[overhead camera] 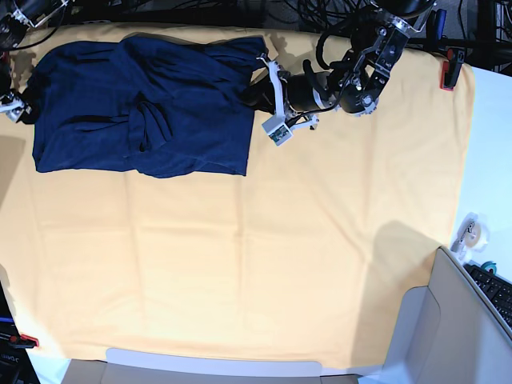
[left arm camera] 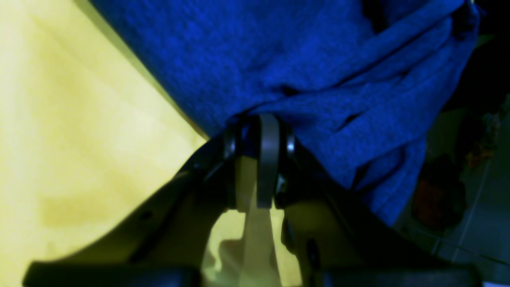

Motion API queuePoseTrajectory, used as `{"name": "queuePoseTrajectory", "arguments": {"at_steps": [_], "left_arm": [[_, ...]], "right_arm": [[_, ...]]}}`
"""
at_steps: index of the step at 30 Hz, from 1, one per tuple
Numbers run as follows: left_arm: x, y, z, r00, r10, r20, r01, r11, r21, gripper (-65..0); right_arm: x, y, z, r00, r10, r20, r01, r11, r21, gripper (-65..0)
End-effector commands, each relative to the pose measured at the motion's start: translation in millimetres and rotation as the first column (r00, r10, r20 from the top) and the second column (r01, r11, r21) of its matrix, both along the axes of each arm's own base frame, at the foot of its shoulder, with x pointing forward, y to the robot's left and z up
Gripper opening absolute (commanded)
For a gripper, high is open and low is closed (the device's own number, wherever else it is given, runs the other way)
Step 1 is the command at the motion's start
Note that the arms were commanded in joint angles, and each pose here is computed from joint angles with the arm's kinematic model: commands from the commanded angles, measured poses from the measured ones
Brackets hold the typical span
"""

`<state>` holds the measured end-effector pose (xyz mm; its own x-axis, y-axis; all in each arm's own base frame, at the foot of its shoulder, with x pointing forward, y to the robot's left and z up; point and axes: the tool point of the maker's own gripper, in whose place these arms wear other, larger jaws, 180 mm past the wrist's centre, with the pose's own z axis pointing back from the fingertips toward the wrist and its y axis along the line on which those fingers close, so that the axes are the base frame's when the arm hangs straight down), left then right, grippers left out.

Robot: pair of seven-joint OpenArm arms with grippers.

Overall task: Fold the T-shirt properly
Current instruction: 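Grasp the shirt's end edge with the right gripper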

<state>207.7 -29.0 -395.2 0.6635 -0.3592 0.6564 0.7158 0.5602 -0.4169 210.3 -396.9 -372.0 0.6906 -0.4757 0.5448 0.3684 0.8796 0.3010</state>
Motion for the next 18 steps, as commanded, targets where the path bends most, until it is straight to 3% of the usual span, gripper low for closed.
{"name": "queuePoseTrajectory", "arguments": {"at_steps": [1, 8, 14, 18], "left_arm": [[6.7, -2.3, 10.4, 1.0, 0.006, 0.029, -0.005, 1.0, -0.031, -59.2], [7.9, -2.8, 11.3, 0.999, 0.006, 0.032, -0.005, 0.999, -0.033, -59.2], [9.5, 0.3, 10.9, 0.999, 0.011, 0.034, -0.01, 1.0, -0.028, -59.2], [9.3, 0.4, 10.7, 0.999, 0.011, 0.033, -0.01, 1.0, -0.026, -59.2]], "right_arm": [[5.3, 3.0, 2.3, 0.999, 0.032, -0.007, -0.032, 0.999, 0.0, -19.3], [28.5, 33.4, -13.3, 0.992, 0.127, -0.007, -0.127, 0.991, 0.03, -19.3], [13.0, 63.1, -36.6, 0.988, 0.151, -0.038, -0.146, 0.984, 0.099, -19.3], [6.8, 84.2, -42.5, 0.975, 0.22, -0.021, -0.214, 0.966, 0.144, -19.3]]}}
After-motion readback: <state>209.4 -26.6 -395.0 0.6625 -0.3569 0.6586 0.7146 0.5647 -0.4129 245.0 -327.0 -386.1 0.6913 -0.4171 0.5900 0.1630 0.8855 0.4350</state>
